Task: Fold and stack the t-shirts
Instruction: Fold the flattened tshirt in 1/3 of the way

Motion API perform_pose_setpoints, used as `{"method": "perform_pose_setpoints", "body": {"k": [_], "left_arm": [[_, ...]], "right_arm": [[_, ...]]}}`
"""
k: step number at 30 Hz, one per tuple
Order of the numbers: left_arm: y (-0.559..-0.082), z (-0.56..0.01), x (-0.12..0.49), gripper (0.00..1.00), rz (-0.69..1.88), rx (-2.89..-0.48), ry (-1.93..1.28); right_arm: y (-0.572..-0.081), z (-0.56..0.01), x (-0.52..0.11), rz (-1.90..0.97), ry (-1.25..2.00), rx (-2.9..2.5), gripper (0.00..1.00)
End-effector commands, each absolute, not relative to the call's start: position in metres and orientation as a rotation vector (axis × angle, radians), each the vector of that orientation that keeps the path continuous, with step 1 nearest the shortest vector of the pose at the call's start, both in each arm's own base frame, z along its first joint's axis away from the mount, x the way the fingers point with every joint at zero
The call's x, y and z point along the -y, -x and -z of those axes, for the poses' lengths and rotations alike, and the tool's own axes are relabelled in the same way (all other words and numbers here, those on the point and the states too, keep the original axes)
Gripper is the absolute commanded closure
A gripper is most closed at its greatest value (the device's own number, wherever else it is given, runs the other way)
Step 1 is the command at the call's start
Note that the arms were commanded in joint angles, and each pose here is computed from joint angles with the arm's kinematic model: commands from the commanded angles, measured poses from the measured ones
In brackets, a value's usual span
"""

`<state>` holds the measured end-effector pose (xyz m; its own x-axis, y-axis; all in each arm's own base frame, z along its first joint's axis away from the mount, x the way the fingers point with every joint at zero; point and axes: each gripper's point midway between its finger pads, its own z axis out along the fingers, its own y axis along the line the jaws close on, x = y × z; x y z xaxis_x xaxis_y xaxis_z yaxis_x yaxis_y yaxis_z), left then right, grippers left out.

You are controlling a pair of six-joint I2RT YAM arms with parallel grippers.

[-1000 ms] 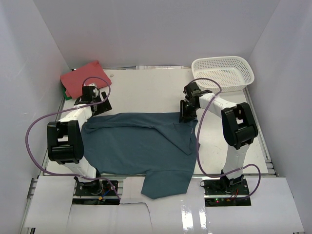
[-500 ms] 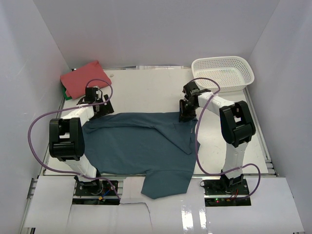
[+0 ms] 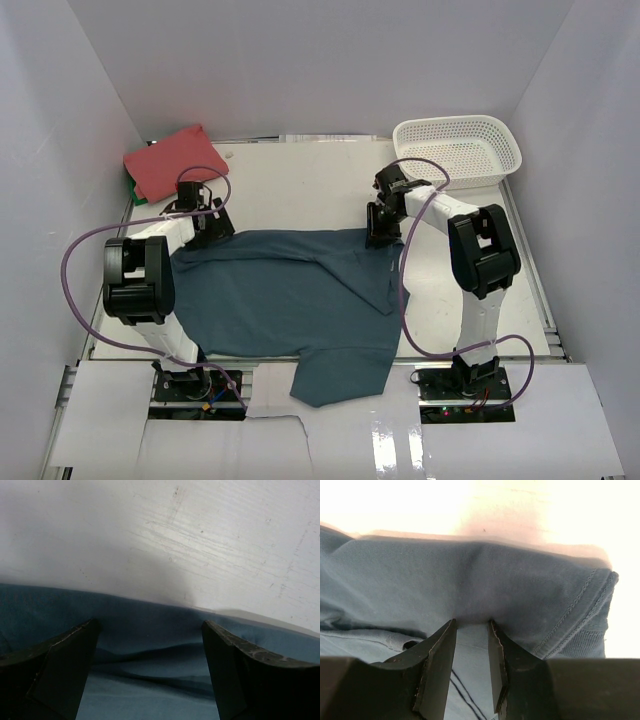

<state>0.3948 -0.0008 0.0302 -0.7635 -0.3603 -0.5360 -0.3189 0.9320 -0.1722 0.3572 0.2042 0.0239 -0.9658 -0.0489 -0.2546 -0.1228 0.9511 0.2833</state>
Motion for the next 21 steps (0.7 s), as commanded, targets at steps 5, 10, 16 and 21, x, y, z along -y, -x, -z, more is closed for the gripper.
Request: {"method": "perform_pose_setpoints", "body": {"k": [5,10,16,21], "left_arm": [[-0.402,-0.015,0.008,0.05,0.125,-2.544,0.514],[-0.411,-0.009,0.010,0.06,0.142,-2.554,0.535],[-0.421,-0.002,0.019,0.07,0.201,-2.566,0.543],[-0.428,0.004,0.044,0.07,0.218,-2.580,0.496]], "right_arm": [[-0.375,0.006,-0.191,-0.363,0.080,-2.899,0.62],[-0.396,0.010,-0.178,-0.327,0.018,-2.909,0.62],[-0.423,0.008,-0.151,-0.308,-0.076,-2.895,0.62],[-0.440,0.001,-0.119,-0.269,-0.156,-2.873,0.62]]}}
